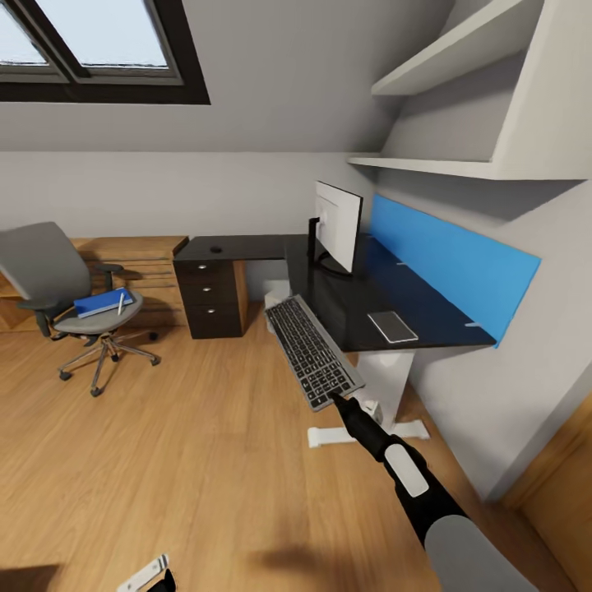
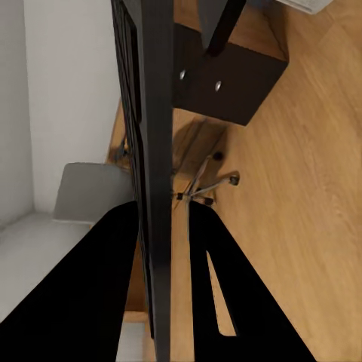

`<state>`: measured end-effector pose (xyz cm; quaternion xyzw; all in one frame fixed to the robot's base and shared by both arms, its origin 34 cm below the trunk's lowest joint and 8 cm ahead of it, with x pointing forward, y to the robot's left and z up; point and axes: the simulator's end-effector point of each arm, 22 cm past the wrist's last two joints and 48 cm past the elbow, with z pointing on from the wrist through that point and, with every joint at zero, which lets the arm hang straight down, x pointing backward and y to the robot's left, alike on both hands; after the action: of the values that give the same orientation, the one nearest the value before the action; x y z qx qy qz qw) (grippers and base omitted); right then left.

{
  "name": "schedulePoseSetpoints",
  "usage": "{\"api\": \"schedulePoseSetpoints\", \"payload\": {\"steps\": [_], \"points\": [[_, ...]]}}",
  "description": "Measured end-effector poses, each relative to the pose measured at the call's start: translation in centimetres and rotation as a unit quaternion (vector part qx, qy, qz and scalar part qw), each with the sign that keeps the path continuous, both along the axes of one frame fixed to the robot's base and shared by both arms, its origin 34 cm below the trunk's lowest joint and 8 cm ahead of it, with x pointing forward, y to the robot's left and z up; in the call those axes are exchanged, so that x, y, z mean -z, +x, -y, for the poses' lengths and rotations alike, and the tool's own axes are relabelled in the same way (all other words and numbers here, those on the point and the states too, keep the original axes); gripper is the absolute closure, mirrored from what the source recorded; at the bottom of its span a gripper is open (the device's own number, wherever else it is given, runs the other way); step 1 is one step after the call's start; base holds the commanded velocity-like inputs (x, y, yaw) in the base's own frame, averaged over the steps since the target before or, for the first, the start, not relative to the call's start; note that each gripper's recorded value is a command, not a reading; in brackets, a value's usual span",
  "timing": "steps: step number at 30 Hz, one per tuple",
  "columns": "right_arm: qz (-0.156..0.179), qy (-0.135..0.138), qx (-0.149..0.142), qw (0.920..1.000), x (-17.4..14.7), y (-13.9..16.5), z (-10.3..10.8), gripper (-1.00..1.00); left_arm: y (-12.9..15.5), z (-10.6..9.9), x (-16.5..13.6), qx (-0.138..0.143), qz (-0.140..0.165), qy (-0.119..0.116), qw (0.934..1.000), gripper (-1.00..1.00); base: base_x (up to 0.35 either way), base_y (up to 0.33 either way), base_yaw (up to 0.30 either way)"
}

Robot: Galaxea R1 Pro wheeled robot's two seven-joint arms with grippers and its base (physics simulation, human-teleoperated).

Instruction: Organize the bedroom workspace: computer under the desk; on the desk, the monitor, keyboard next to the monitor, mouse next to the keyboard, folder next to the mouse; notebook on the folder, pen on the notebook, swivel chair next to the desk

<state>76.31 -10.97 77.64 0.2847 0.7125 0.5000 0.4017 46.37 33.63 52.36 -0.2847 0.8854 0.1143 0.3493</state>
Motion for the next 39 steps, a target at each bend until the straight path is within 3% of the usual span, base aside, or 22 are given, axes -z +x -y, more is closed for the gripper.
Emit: {"api": "schedulePoseSetpoints", "payload": {"steps": [12, 22, 39], "points": [[0.015, 0.006, -0.015, 0.9998, -0.7, -0.2, -0.9, 1.0, -0.2, 0.1, 0.1, 0.003, -0.003, 0.001, 1.0, -1.0, 0.203, 0.218, 0.0], [0.031, 0.021, -0.023, 0.999, -1.6, -0.4, -1.6, 1.0, -0.2, 0.1, 0.2, 0.003, -0.003, 0.0, 1.0, -1.0, 0.1, 0.054, 0.0], [0.042, 0.031, -0.029, 0.9982, -2.2, -0.5, -2.1, 1.0, -0.2, 0.8, 0.2, 0.015, -0.004, 0.001, 0.9999, -1.0, 0.188, 0.268, 0.0]]}}
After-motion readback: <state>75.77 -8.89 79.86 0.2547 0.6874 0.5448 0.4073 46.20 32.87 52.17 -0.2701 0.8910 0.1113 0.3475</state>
